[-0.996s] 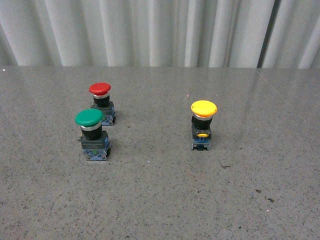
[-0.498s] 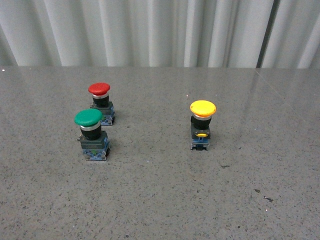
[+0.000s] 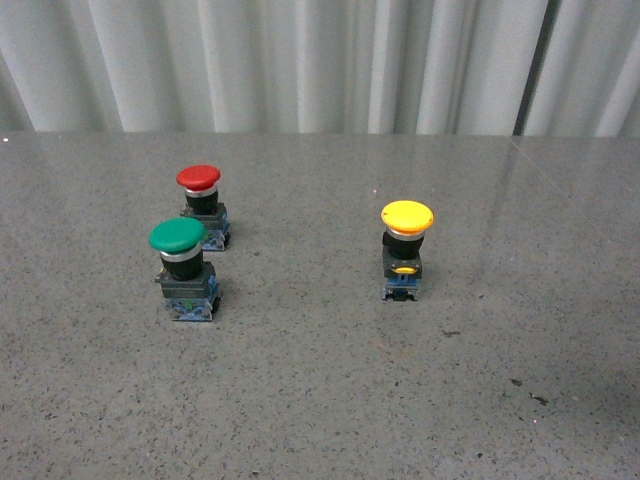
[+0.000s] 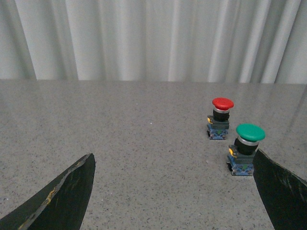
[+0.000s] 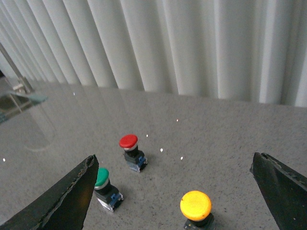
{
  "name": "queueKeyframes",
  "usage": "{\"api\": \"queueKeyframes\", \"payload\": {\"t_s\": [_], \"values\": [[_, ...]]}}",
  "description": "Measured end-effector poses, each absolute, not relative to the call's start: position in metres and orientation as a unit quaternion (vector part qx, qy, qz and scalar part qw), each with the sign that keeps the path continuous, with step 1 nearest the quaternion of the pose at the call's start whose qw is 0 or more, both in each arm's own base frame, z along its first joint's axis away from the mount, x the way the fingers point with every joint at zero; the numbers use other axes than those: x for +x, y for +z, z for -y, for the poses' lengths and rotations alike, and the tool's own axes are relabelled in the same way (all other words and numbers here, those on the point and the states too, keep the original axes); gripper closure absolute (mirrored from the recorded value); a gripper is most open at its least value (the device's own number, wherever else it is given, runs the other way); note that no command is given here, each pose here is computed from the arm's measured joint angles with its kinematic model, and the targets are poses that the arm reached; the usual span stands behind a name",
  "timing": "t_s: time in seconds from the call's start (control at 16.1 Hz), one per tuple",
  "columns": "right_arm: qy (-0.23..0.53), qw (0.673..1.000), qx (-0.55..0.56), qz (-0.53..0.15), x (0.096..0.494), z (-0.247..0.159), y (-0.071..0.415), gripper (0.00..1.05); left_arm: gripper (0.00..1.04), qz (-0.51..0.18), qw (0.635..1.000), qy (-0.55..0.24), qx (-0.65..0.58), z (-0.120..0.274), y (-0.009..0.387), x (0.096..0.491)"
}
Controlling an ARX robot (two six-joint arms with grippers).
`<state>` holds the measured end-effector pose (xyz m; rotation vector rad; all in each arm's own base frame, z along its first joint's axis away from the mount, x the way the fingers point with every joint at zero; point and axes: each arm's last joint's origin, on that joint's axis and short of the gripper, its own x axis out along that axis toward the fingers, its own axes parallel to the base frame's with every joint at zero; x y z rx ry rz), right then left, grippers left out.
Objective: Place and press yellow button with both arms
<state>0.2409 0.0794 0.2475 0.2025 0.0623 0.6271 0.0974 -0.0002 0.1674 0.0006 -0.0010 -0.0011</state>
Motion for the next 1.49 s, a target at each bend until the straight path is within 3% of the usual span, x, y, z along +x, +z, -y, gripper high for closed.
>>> {"api": "queueKeyframes", "payload": {"t_s": [0.19, 0.25, 0.44, 0.68, 1.49], "values": [[0.323, 0.937, 0.045, -0.127, 0.294, -0.127, 0.222, 0.07, 0.07, 0.0, 1.0, -0.001, 0.0, 0.0, 0.167, 0.097], [0.313, 0.935, 0.031, -0.164, 0.309, -0.134, 0.201, 0.16, 0.07, 0.0, 1.0, -0.001, 0.0, 0.0, 0.167, 0.097], [0.318, 0.928, -0.001, -0.195, 0.318, -0.145, 0.183, 0.82, 0.07, 0.0, 1.0, -0.001, 0.0, 0.0, 0.167, 0.097], [0.321, 0.926, -0.004, -0.2, 0.318, -0.148, 0.18, 1.01, 0.07, 0.0, 1.0, -0.001, 0.0, 0.0, 0.167, 0.097], [0.312, 0.921, -0.006, -0.233, 0.324, -0.144, 0.157, 1.03, 0.07, 0.0, 1.0, -0.001, 0.0, 0.0, 0.167, 0.097]]}}
